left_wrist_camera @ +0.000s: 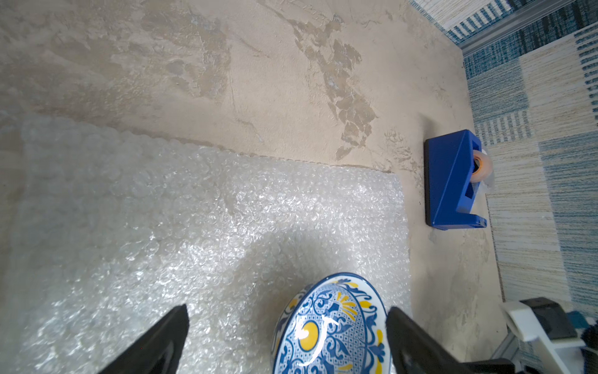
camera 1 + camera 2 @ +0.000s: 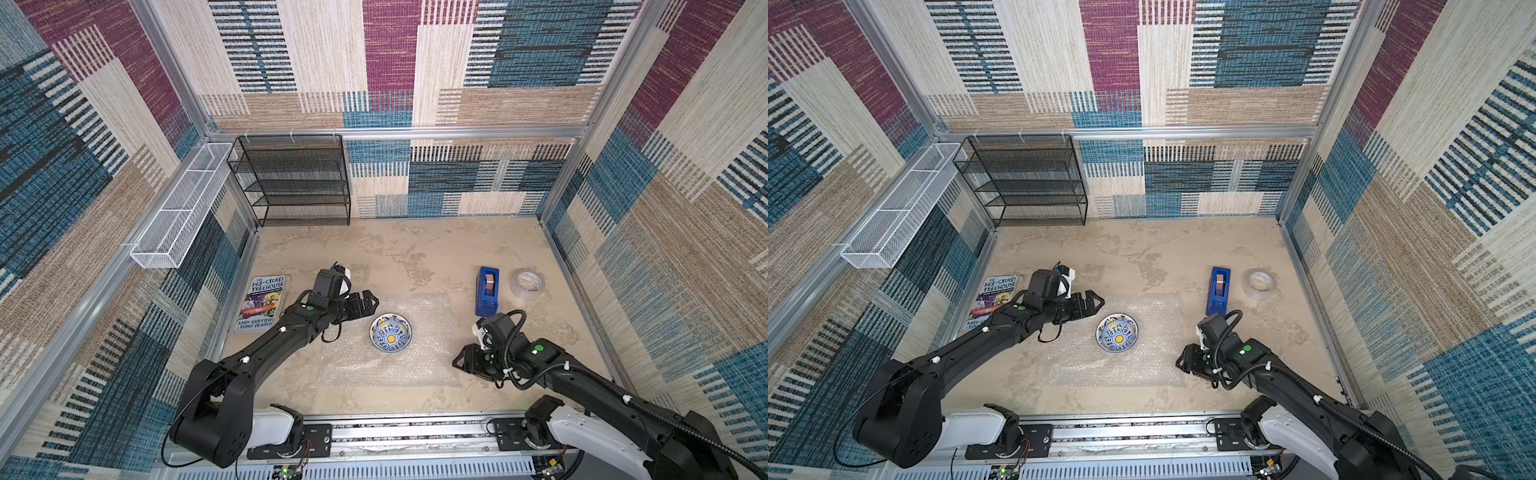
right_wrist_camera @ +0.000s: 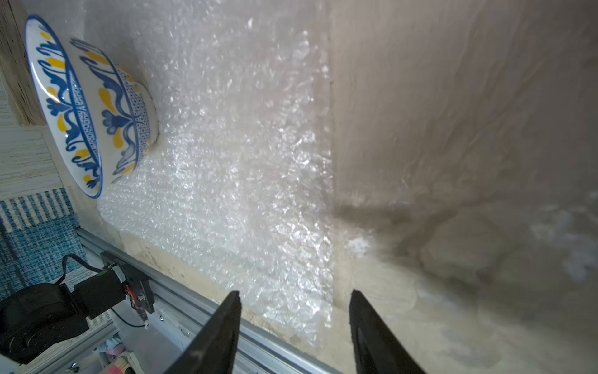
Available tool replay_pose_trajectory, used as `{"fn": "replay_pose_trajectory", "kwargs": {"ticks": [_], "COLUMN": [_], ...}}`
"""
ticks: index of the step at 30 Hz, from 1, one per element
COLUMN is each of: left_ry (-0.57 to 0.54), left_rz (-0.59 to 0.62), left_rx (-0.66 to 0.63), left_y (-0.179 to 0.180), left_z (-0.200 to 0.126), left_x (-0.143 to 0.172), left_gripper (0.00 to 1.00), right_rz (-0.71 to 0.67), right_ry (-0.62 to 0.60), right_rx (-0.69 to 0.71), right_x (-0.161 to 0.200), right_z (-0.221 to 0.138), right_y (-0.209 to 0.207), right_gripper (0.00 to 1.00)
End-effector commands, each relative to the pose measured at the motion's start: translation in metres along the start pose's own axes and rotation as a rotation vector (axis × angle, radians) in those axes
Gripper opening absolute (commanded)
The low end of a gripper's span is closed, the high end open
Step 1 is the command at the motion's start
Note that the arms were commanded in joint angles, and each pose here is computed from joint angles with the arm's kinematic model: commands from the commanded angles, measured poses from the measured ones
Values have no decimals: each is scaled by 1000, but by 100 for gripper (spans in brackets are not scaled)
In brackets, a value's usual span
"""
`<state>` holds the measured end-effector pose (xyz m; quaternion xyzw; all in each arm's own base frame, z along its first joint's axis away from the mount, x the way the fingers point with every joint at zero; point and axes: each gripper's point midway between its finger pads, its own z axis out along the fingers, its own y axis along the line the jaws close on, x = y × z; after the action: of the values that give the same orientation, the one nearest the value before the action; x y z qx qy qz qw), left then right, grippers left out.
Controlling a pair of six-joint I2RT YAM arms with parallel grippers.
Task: Wrap bowls in bubble wrap
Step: Wrap the bowl in bubble wrap.
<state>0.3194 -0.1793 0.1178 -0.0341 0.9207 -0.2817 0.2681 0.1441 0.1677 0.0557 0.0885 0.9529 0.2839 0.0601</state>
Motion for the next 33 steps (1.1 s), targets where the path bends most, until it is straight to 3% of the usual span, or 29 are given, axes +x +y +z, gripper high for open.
{"fn": "replay_pose_trajectory", "kwargs": {"ticks": [1, 18, 33], "left_ry": [-12, -12, -63], "left_rz": [18, 18, -13], "left_rx": [14, -19, -23], "left_y": [-4, 5, 12], "left_z": [1, 3, 8], "left_x": [-6, 0, -3], "left_gripper": [99, 99, 99], "right_rz": [79, 163, 194], "right_ry": [82, 122, 63], "right_rx": [-42, -179, -174], "right_x": [19, 27, 19], "right_z": [5, 32, 40], "right_y": [1, 8, 0], "right_gripper": [56, 55, 48]}}
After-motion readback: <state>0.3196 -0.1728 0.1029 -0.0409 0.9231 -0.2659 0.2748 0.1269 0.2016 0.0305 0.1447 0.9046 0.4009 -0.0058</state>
